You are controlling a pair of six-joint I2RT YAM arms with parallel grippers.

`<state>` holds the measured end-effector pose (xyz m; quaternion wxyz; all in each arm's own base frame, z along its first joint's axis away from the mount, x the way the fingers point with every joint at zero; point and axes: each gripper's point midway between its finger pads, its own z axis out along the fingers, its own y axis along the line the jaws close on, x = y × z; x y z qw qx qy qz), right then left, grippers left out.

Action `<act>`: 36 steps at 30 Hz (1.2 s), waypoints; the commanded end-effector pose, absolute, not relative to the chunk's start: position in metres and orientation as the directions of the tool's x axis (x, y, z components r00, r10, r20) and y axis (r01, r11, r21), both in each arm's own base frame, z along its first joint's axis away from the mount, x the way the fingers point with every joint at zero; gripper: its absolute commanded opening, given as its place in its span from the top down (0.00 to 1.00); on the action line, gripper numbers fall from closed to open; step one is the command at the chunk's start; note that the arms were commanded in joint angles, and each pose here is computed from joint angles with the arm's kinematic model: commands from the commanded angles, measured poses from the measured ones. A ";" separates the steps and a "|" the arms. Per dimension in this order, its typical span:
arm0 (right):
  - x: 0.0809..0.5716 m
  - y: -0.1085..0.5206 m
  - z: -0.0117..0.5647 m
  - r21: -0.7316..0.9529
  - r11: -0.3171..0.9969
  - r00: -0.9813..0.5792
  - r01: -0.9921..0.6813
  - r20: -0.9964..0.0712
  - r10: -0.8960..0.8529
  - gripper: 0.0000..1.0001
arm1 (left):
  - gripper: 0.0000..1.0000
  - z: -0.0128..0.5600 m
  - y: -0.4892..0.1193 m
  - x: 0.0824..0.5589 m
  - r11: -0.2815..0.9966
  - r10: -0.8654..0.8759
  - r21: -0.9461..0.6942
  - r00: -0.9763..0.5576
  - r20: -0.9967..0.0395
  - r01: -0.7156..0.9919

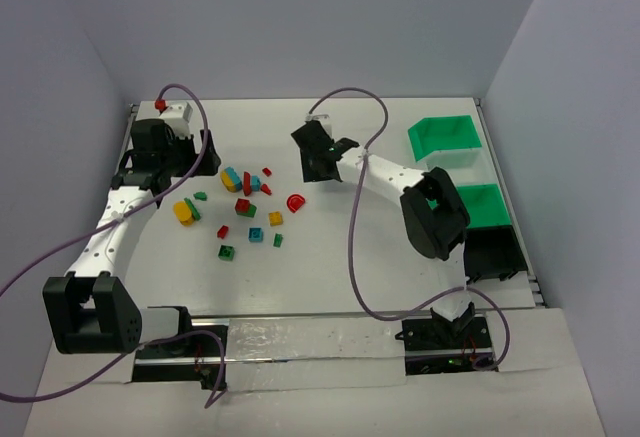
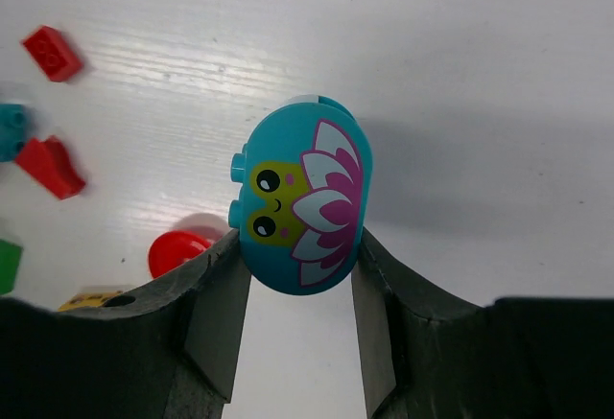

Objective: Sort the legos into containers by color

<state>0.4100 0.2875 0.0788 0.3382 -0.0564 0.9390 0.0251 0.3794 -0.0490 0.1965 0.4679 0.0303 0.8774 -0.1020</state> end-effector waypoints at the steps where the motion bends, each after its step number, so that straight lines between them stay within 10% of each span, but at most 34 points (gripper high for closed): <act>1: 0.417 0.285 0.138 0.037 0.984 -0.669 -0.175 -0.737 -0.092 0.73 | 0.01 0.211 -0.056 0.386 0.965 -0.025 -0.159 -0.531 -0.847 0.207; 36: 0.520 -0.067 0.166 0.060 0.891 -0.597 0.451 -0.721 0.351 0.65 | 0.01 0.221 -0.072 0.396 0.939 -0.032 -0.205 -0.523 -0.852 0.276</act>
